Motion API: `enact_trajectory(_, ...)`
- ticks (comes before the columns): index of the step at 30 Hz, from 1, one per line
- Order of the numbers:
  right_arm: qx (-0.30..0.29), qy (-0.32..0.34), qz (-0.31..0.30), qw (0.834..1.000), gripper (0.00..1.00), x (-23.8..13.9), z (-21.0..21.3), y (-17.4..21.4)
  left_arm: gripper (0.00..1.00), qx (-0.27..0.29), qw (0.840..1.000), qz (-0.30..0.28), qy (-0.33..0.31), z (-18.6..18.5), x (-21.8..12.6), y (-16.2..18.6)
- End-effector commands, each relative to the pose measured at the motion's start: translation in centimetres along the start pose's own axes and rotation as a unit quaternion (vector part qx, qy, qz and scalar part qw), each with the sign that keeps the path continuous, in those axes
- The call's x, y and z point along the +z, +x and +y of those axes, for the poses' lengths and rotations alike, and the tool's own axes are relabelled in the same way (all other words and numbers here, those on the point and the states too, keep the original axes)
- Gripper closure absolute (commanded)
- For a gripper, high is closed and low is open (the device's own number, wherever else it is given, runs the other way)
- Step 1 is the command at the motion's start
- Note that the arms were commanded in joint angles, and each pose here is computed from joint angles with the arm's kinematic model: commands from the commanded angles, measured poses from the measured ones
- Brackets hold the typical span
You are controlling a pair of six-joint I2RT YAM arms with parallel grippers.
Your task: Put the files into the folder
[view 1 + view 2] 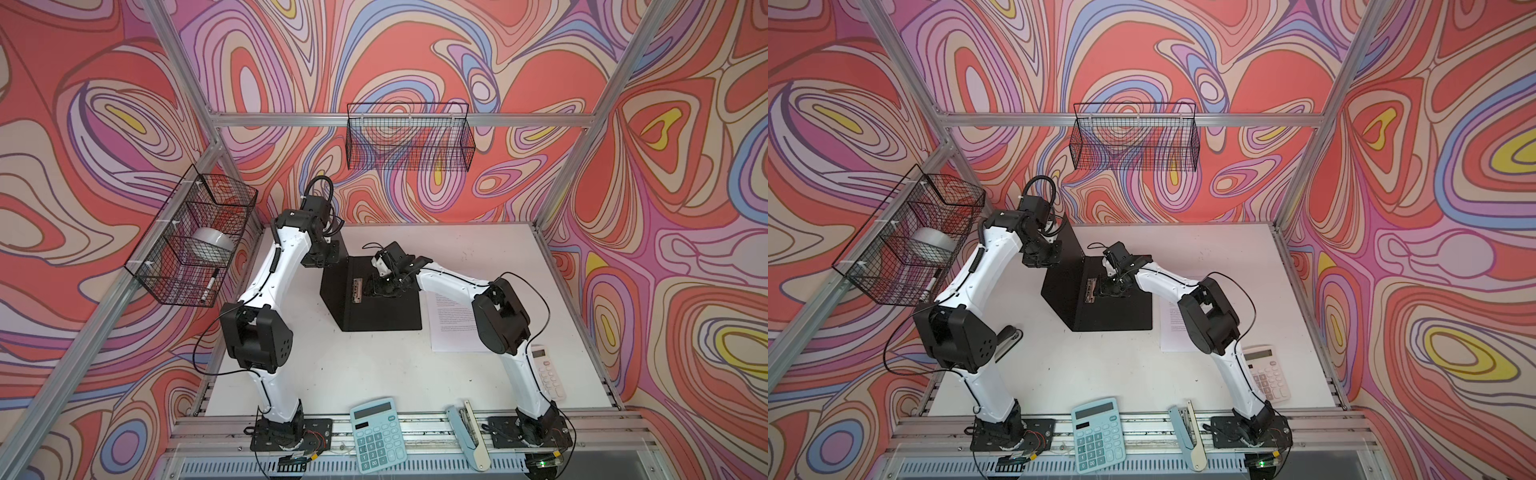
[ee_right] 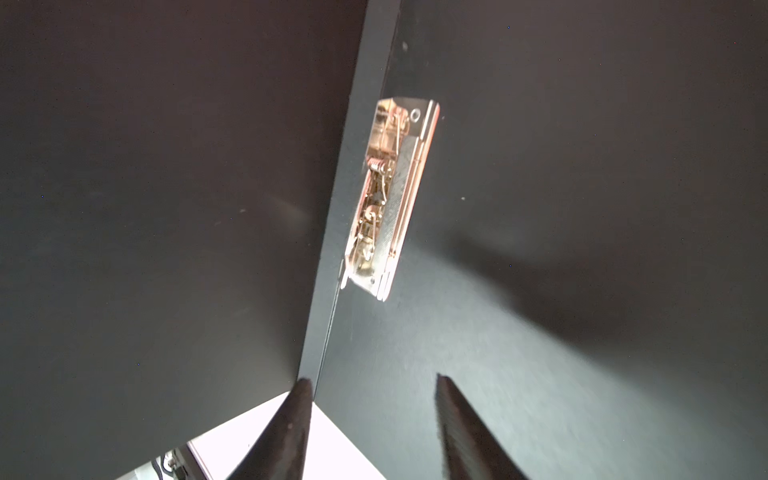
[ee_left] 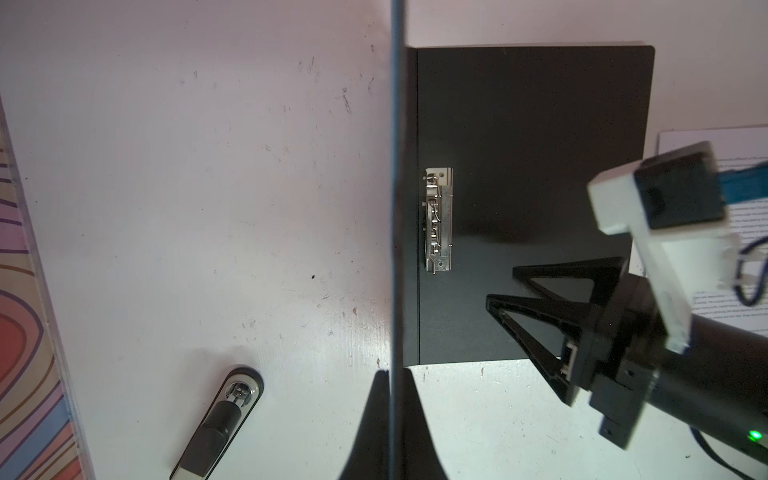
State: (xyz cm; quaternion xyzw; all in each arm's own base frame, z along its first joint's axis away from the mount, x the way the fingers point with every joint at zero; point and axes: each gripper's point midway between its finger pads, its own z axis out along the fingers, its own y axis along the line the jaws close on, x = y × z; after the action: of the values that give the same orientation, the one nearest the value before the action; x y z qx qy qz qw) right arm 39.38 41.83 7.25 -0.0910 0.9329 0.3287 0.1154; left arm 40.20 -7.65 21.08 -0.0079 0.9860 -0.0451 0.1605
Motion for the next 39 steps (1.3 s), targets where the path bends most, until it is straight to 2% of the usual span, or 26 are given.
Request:
enact_trajectory(1, 0.000, -0.019, 0.012, 1.000, 0.53, 0.9, 0.8, 0.0, 1.00, -0.009, 1.000, 0.019, 0.020, -0.4, -1.1, 1.6)
enact_trajectory(5, -0.007, -0.031, 0.028, 0.999, 0.56, 2.1, 1.6, 0.4, 1.00, -0.011, 0.999, 0.023, 0.036, -0.9, -1.2, 1.9)
enact_trajectory(16, -0.001, 0.001, 0.049, 0.999, 0.64, 3.6, 0.9, 1.7, 1.00, -0.017, 0.999, 0.021, 0.039, -0.9, -1.3, 2.4)
enact_trajectory(28, 0.009, 0.013, 0.058, 0.998, 0.78, 4.4, 0.3, 2.5, 1.00, -0.020, 0.999, 0.019, 0.040, -0.8, -1.4, 2.9)
enact_trajectory(39, 0.008, 0.004, 0.063, 0.998, 0.80, 4.8, 0.6, 2.7, 1.00, -0.020, 0.999, 0.018, 0.042, -0.9, -1.5, 3.0)
